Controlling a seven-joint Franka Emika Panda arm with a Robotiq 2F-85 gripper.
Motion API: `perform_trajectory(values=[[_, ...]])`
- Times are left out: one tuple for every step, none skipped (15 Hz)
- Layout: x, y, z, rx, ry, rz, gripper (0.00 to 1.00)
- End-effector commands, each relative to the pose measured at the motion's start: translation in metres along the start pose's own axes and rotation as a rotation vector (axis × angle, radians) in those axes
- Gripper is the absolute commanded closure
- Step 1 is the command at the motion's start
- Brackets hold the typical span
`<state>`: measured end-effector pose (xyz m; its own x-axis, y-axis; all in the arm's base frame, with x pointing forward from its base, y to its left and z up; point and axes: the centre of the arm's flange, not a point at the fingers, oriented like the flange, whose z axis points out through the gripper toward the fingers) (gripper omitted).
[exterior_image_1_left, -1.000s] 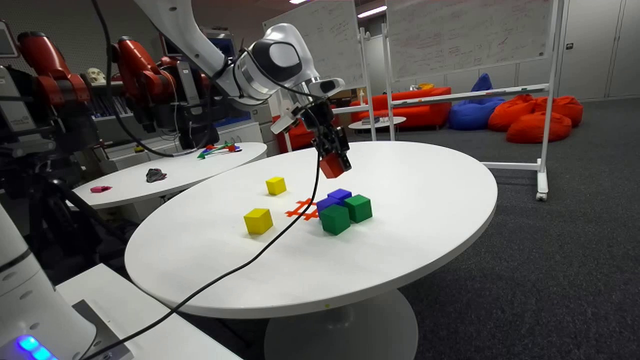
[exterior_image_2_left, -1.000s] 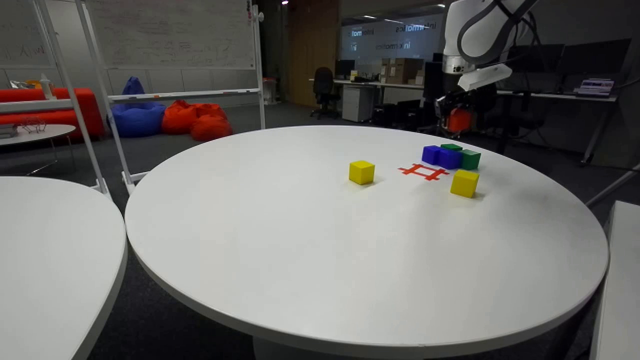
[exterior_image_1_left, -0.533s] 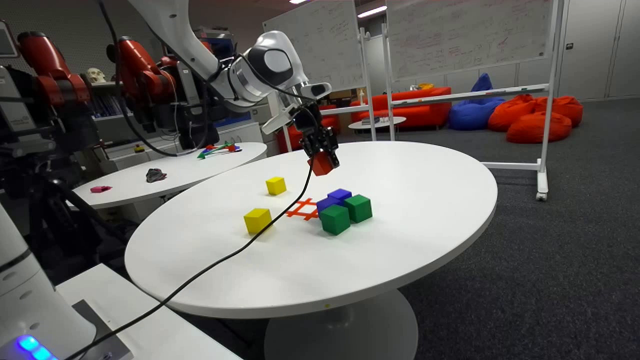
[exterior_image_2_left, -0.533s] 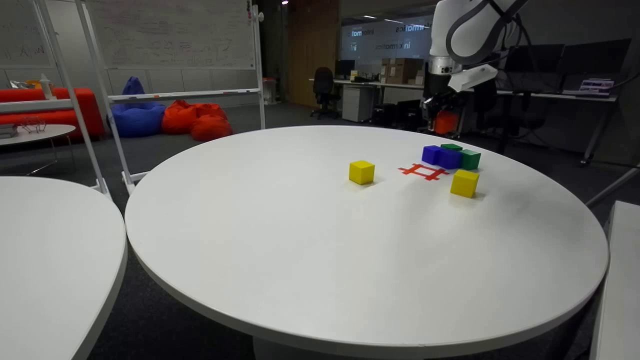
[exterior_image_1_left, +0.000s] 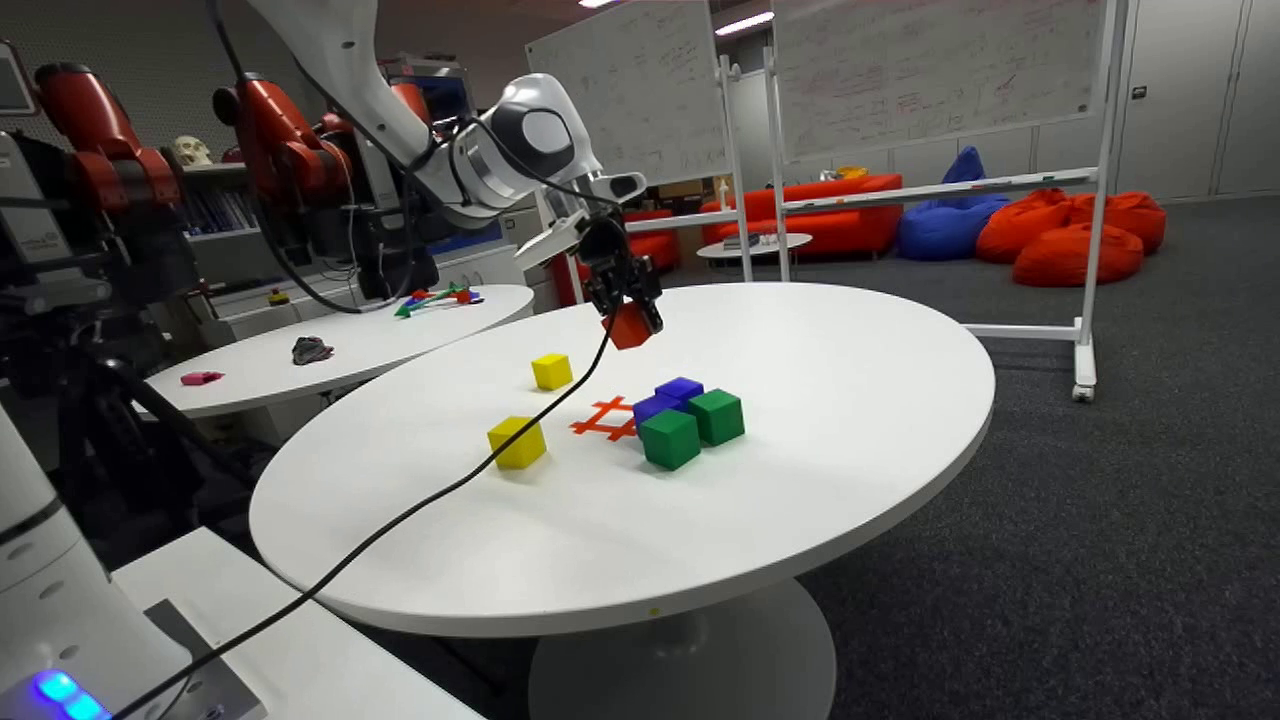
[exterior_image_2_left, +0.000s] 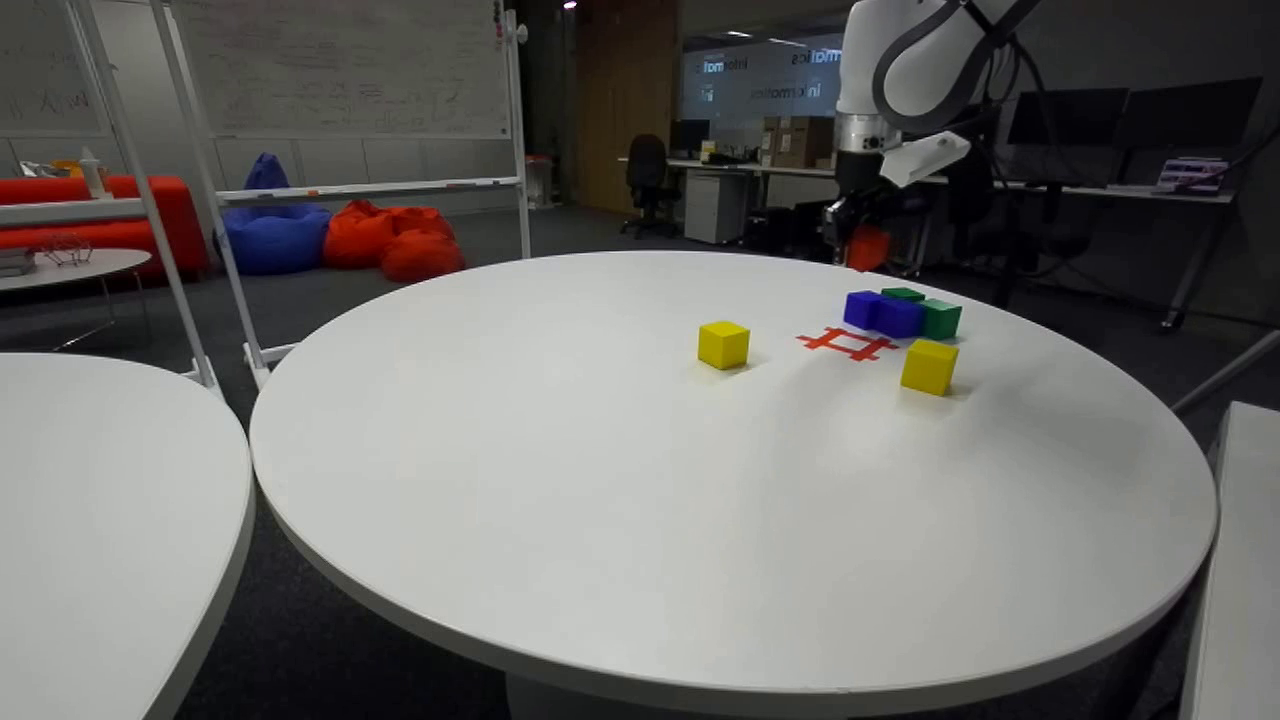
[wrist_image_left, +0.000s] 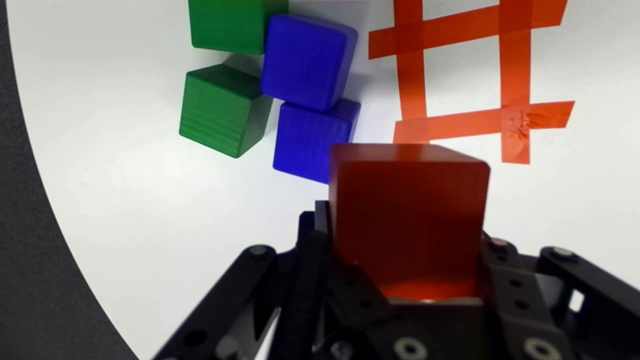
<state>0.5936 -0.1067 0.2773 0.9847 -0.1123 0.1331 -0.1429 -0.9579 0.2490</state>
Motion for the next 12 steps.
perform_trajectory(values=[[0.0097,-0.0086,0.0040,0.000,0.018,-0.061,0.69],[0.0070,-0.0064,0.0041,-0.008,0.024,-0.062,0.69],[0.0030,-0.0106,0.0035,0.000,0.000,-0.026,0.44],[0.0034,-0.0114,0.0040,0.000,-0.001,-0.028,0.44],[0.0037,-0.0112,0.0044,-0.001,-0.001,-0.029,0.44],[0.0039,-0.0108,0.0046,-0.001,-0.001,-0.029,0.44],[0.0040,-0.0107,0.0047,-0.001,-0.001,-0.030,0.44],[0.0040,-0.0107,0.0048,-0.001,-0.001,-0.030,0.44],[0.0040,-0.0107,0.0049,-0.001,-0.001,-0.030,0.44],[0.0040,-0.0107,0.0049,-0.002,-0.001,-0.030,0.44],[0.0040,-0.0107,0.0049,-0.002,-0.001,-0.030,0.44],[0.0040,-0.0107,0.0050,-0.002,-0.001,-0.030,0.44]])
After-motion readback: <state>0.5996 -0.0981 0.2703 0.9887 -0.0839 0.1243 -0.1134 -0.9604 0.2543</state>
